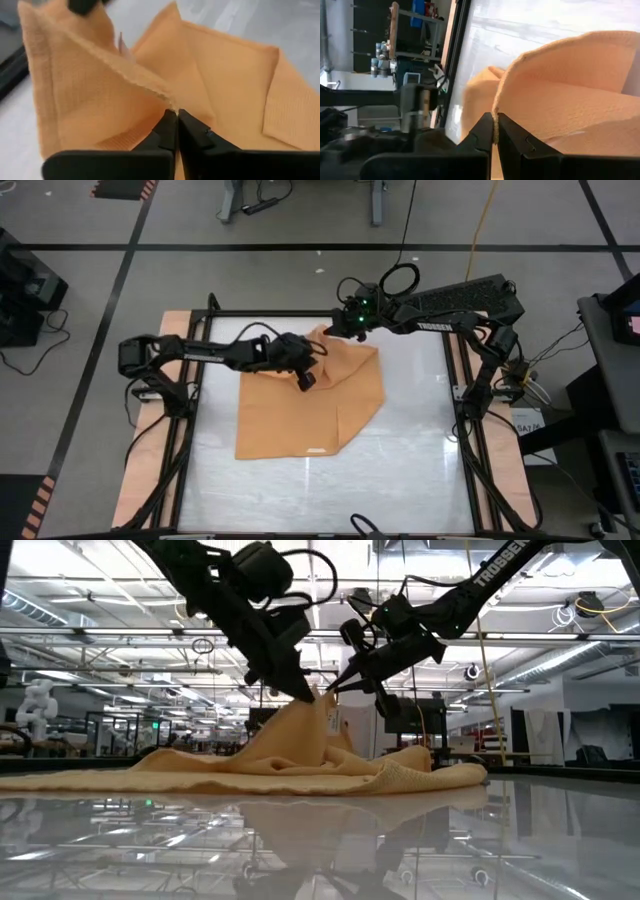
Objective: Roll towel into tight, uniform cylinder
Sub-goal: Roll the yellow towel
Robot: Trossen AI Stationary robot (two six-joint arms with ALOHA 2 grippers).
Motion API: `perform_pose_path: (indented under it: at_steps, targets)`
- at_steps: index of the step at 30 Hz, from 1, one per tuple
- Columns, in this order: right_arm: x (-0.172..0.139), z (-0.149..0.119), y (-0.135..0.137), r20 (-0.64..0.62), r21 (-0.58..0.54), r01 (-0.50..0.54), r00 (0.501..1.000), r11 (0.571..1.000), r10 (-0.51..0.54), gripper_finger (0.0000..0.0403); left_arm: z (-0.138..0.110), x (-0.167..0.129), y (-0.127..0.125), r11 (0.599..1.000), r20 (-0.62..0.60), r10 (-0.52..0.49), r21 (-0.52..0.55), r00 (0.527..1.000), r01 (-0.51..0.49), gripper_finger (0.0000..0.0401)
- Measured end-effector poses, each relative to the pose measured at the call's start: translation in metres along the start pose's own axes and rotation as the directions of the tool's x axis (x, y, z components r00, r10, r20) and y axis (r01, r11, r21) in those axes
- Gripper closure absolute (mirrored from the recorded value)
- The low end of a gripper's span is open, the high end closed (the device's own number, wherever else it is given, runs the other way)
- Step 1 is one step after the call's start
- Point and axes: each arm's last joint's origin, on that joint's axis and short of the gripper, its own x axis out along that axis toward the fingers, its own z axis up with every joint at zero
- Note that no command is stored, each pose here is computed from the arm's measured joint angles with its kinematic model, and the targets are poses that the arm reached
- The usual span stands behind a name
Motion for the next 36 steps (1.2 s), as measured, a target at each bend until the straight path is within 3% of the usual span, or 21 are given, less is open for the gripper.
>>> perform_pose_path:
  at_steps: [5, 11, 17, 25, 36]
  targets:
    - [-0.012, 0.012, -0.011, -0.061, 0.004, -0.023, 0.998, 1.000, 0.023, 0.0394, -0.004, 0.004, 0.000, 0.993, -0.019, 0.071, -0.097, 0.997, -0.073, 0.0363]
    - [-0.024, 0.021, -0.015, -0.070, 0.019, -0.036, 0.997, 0.999, 0.038, 0.0394, 0.006, -0.005, 0.008, 0.989, 0.044, 0.086, -0.128, 0.995, -0.080, 0.0384]
    - [-0.015, 0.009, -0.013, -0.094, 0.005, 0.009, 0.996, 1.000, -0.009, 0.0394, 0.004, -0.005, 0.005, 0.992, 0.032, 0.037, -0.121, 0.999, -0.033, 0.0395]
    - [0.002, -0.011, -0.001, -0.077, -0.032, 0.043, 0.996, 0.999, -0.045, 0.0394, 0.000, -0.001, -0.009, 0.997, 0.025, 0.004, -0.072, 1.000, -0.002, 0.0372]
    - [0.013, -0.016, -0.007, -0.093, -0.046, 0.051, 0.994, 0.998, -0.055, 0.0379, -0.008, 0.009, -0.018, 0.996, -0.023, -0.079, -0.052, 0.997, 0.078, 0.0360]
